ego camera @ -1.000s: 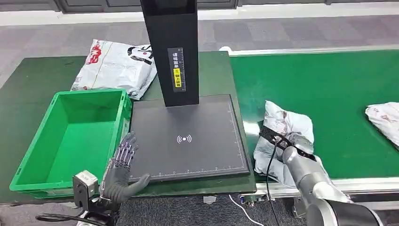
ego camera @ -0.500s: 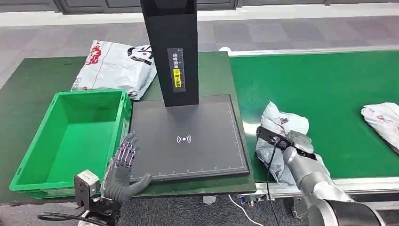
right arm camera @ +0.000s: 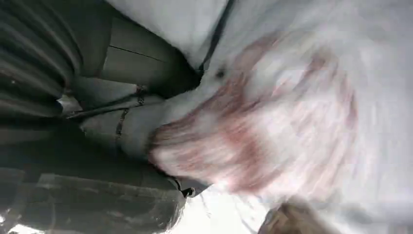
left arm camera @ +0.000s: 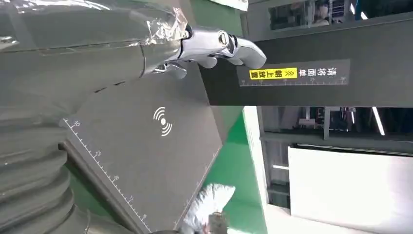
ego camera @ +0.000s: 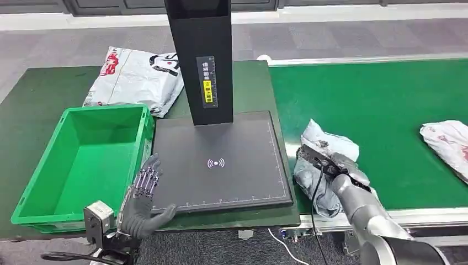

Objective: Moved the parcel from conveyor to table for the left to box.

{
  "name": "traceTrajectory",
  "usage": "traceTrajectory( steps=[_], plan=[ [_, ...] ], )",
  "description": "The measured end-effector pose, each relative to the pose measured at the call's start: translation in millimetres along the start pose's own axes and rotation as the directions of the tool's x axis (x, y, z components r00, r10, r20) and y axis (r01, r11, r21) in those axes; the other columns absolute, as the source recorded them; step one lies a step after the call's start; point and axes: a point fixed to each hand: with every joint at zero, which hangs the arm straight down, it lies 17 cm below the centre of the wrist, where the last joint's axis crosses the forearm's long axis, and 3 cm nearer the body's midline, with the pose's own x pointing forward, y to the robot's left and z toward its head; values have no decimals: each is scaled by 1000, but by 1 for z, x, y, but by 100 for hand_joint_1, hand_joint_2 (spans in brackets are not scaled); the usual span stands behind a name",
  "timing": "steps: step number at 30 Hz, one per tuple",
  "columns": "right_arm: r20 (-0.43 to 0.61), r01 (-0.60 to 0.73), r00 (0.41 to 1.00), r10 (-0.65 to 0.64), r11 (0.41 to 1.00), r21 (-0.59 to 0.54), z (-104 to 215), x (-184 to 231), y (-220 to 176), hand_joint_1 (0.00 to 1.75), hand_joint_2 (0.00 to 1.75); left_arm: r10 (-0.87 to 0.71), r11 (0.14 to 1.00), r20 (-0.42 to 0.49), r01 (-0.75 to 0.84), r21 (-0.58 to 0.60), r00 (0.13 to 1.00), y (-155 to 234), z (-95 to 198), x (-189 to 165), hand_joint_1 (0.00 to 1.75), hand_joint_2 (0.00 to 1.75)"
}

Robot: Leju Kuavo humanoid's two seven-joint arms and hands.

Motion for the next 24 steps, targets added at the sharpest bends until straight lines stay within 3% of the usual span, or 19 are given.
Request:
traceTrajectory(
  steps=[1,2,4,7,14,24],
  plan=[
    [94,157,983,-159,987,29,2,16,3,175,175,2,1000,5,-2,2,1000,0,1,1,0,175],
    [190,311,929,-318,948,66,7,34,3,175,175,2,1000,11,-2,3,1000,1,1,3,0,175],
    [306,495,804,-510,859,130,19,59,-1,175,175,4,1000,20,-4,4,1000,1,3,4,0,175],
    [364,629,681,-635,762,153,32,73,-13,175,175,0,1000,24,0,4,1000,0,7,3,0,175],
    [494,697,595,-633,713,74,58,92,-54,175,175,-16,1000,20,16,13,1000,0,10,0,0,175],
    [730,648,525,-438,761,-9,143,177,-115,175,175,-25,999,26,24,28,999,1,10,1,0,175]
  ],
)
